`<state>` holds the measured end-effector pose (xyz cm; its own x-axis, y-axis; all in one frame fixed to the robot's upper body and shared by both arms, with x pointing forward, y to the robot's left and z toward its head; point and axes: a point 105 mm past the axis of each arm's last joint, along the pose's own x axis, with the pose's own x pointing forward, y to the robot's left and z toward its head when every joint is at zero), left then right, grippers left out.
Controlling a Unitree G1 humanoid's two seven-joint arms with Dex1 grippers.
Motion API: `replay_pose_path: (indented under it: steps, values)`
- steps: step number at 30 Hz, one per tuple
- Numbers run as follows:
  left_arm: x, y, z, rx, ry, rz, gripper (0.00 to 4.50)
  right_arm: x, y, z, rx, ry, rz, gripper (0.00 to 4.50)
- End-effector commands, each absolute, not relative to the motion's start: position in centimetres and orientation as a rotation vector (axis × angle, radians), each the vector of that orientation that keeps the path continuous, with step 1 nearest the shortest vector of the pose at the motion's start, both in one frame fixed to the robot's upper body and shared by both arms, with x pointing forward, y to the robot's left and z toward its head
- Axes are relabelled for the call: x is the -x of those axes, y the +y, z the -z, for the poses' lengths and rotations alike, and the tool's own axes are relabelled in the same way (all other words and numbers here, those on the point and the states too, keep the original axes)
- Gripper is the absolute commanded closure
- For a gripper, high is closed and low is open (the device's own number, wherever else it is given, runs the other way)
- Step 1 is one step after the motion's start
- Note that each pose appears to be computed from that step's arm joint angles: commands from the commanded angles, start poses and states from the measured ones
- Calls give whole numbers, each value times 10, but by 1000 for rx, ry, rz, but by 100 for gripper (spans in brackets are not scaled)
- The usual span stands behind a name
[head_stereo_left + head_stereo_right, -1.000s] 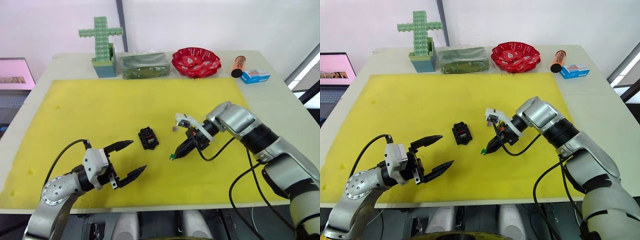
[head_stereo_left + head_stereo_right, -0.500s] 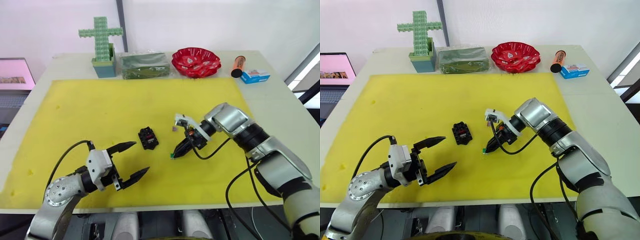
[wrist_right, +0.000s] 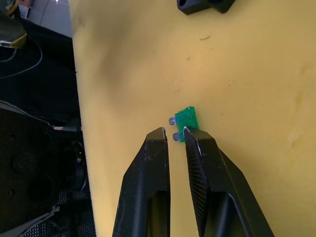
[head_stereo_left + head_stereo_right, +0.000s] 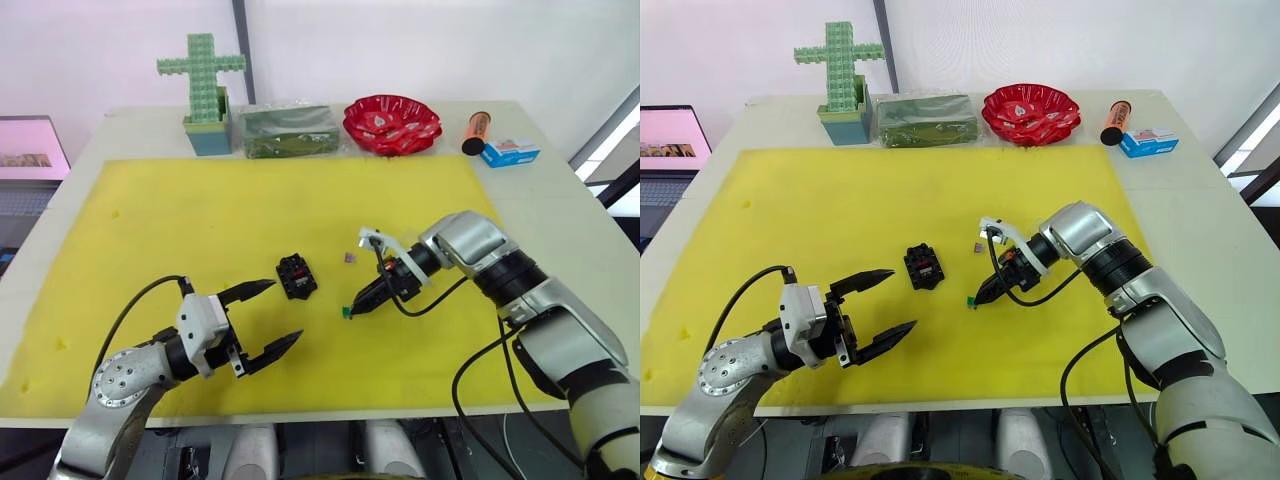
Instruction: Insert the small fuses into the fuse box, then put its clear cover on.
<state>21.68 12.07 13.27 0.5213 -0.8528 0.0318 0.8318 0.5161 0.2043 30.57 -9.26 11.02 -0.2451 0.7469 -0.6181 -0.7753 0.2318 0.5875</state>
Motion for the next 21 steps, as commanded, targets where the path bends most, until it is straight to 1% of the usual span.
replay_pose_path:
  steps: [1,7,10,11,13,15,17,19,20,21]
  values:
    - [-212,116,-145,-181,-177,1036,0,-308,-92,-118,4,1094,-1424,385]
    - [-211,114,-147,-183,-173,1038,0,-311,-98,-122,-34,1094,-1401,385]
    - [-210,114,-148,-185,-172,1038,0,-312,-98,-132,-78,1054,-1411,385]
    - [-210,114,-148,-185,-171,1037,0,-314,-97,-142,-86,985,-1435,385]
    - [-210,115,-147,-185,-169,1036,0,-311,-98,-155,-85,903,-1474,385]
    - [-209,116,-147,-186,-166,1037,0,-309,-100,-161,-67,800,-1481,385]
    - [-209,116,-146,-185,-165,1038,0,-305,-100,-163,-59,752,-1499,385]
    - [-209,115,-146,-185,-165,1043,0,-299,-100,-158,-56,806,-1515,385]
    - [-209,115,-146,-185,-166,1047,0,-302,-100,-149,-85,887,-1470,385]
    - [-210,114,-146,-185,-167,1050,0,-304,-100,-143,-106,944,-1432,360]
